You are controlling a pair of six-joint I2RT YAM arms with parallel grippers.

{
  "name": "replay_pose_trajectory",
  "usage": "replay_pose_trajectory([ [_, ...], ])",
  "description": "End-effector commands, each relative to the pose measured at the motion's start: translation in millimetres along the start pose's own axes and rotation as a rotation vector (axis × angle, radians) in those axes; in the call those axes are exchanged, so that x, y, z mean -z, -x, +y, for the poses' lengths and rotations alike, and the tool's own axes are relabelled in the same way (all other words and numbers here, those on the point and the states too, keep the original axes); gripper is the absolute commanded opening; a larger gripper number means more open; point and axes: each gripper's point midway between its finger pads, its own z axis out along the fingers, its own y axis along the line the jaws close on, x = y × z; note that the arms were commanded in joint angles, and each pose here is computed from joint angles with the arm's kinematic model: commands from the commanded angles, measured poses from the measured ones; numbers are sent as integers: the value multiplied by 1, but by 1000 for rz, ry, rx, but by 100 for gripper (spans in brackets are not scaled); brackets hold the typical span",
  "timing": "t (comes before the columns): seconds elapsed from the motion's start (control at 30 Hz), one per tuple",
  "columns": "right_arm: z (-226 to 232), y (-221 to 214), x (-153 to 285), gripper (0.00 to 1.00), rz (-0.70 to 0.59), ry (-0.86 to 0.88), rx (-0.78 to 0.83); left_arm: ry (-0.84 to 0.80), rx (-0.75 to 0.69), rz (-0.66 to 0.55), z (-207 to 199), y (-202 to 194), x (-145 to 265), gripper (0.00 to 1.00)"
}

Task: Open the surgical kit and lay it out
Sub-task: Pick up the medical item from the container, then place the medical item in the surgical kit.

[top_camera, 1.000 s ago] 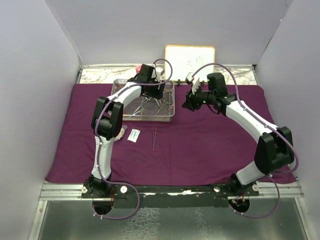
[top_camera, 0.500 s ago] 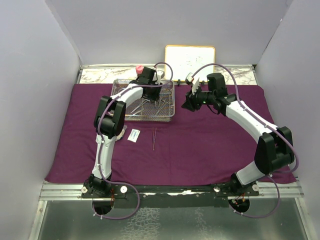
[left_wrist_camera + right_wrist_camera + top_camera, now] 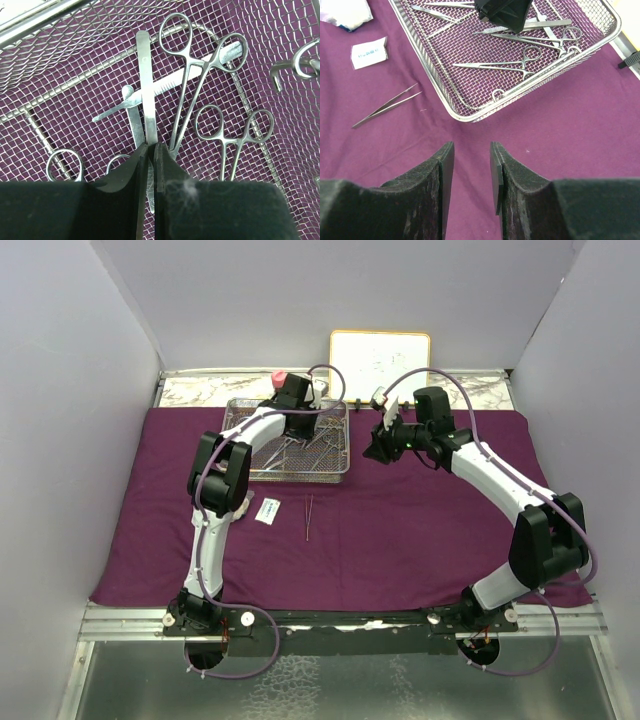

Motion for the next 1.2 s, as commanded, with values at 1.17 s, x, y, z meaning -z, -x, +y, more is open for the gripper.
replay_pose_trajectory([
  [1.17, 7, -5, -6, 34, -5, 55, -19, 88, -393, -51, 18, 15, 110, 0],
])
